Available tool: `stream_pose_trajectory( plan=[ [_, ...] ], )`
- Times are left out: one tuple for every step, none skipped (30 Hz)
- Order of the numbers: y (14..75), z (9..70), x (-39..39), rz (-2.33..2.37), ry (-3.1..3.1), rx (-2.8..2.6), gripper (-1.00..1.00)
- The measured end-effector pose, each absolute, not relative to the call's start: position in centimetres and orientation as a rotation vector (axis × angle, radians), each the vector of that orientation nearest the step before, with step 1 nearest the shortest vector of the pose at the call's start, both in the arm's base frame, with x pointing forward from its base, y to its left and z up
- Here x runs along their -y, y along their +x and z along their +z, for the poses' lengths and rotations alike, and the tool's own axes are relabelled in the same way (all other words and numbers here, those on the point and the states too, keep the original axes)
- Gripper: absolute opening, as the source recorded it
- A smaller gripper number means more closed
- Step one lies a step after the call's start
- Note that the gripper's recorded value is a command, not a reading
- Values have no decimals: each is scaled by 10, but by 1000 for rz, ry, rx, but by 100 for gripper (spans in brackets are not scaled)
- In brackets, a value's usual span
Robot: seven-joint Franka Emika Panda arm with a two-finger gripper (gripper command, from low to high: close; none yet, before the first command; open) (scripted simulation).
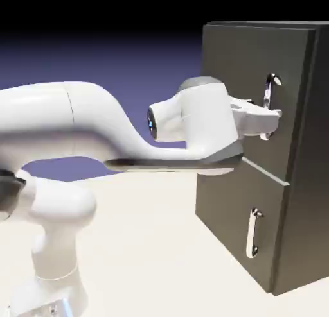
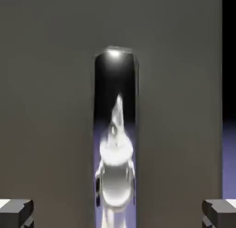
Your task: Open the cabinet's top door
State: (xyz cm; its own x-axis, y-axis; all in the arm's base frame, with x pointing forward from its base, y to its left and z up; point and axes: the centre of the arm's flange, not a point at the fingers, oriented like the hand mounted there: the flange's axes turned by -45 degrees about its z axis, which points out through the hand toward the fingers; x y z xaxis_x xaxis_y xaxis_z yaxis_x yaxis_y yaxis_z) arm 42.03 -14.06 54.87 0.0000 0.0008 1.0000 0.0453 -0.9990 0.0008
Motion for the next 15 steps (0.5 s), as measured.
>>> stream_pose_trajectory(
  plan=[
    [420,549,141,-2199,-2199,51,-100],
    [414,549,138,-2207,-2207,33,-100],
    [408,549,136,-2215,-2215,16,-100],
    [401,549,134,-2224,-2224,-1,-100],
    [395,549,132,-2232,-2231,-20,-100],
    [389,549,129,-2239,-2239,-38,-100],
    [383,549,126,-2247,-2247,-55,-100],
    [377,549,124,-2255,-2255,-73,-100],
    [371,549,121,-2262,-2262,-91,-100],
    [366,549,118,-2269,-2269,-110,-100],
    [360,549,115,-2277,-2277,-127,-100],
    [354,549,112,-2284,-2284,-145,-100],
    [349,549,109,-2291,-2291,-164,-100],
    [343,549,106,-2298,-2298,-182,-100],
    [338,549,103,-2305,-2305,-200,-100]
  ],
)
